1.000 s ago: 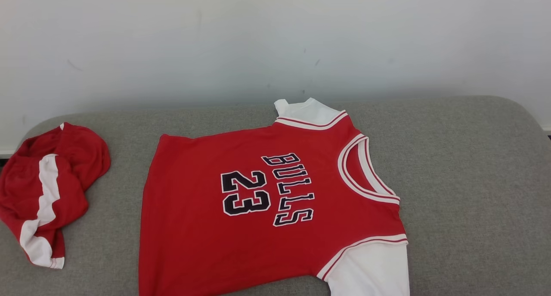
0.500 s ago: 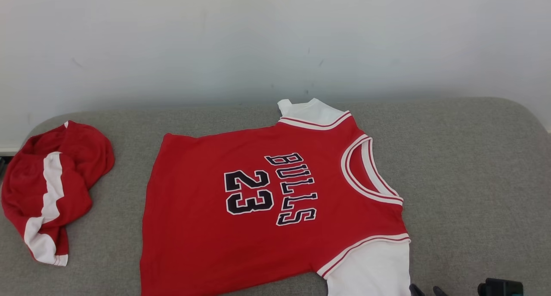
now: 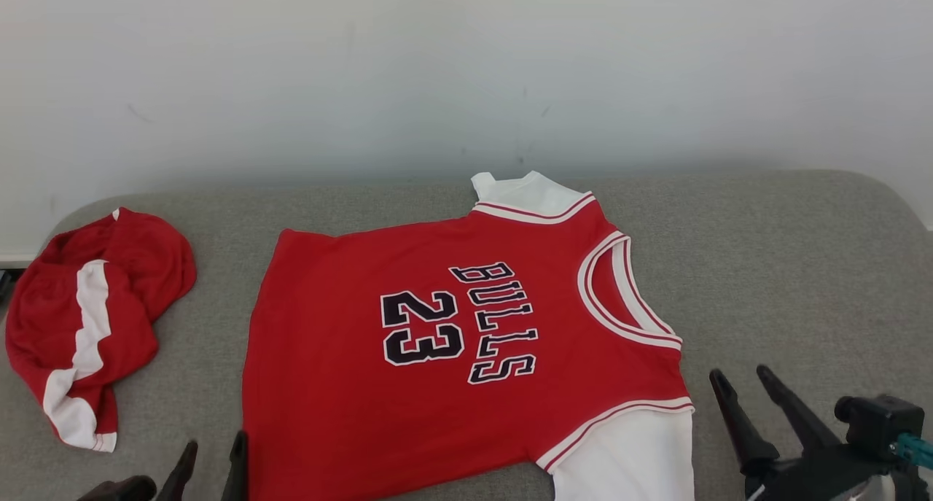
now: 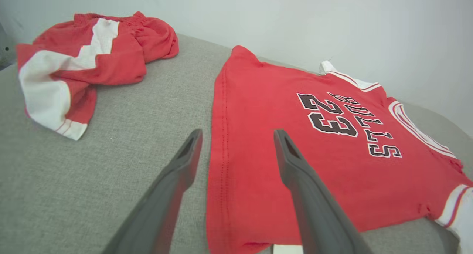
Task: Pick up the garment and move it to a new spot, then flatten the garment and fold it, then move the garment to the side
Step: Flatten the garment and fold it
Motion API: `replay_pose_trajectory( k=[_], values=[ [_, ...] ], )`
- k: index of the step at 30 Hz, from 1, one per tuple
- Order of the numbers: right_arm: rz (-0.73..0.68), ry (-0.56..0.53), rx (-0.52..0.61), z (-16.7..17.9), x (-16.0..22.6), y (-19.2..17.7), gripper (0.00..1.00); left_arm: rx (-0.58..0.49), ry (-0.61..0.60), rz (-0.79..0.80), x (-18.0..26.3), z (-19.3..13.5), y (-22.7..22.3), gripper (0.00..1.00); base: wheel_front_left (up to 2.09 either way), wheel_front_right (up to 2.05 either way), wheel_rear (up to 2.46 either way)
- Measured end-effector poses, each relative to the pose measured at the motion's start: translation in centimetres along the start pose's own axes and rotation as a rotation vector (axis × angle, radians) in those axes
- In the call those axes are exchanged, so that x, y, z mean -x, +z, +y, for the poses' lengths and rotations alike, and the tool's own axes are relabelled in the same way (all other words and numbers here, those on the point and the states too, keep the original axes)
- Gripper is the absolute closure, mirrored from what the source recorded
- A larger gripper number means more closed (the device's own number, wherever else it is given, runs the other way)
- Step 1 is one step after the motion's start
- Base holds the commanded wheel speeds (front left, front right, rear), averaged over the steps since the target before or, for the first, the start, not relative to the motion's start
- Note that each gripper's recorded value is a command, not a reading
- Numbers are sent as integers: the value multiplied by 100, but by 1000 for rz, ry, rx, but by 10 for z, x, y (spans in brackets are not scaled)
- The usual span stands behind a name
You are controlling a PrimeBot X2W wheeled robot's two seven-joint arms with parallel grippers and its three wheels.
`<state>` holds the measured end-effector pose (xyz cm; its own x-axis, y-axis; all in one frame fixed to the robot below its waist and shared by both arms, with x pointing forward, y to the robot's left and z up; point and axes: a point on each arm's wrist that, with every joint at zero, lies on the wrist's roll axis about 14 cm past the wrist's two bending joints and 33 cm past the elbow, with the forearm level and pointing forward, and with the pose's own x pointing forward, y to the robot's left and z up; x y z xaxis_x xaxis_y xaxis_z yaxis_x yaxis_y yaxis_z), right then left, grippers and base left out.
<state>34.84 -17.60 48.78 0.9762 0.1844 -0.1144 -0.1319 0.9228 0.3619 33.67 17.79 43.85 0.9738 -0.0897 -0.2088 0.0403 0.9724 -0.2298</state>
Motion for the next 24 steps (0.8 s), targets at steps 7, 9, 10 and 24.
replay_pose_trajectory(
  k=[7, 9, 10, 24],
  values=[
    [-182, 6, 214, 7, -14, 45, 0, 6, -10, -111, -13, -10, 34, 0, 0, 0, 0],
    [-185, -12, 226, 4, -13, 43, 0, 3, -13, -122, -15, -11, 37, 0, 0, 0, 0],
    [-186, -18, 234, 3, -13, 42, 0, 1, -13, -126, -15, -11, 38, 0, 0, 0, 0],
    [-173, -107, 354, -21, -12, 34, 0, -123, 35, -132, -11, 2, 33, 0, 0, 0, 0]
  ],
)
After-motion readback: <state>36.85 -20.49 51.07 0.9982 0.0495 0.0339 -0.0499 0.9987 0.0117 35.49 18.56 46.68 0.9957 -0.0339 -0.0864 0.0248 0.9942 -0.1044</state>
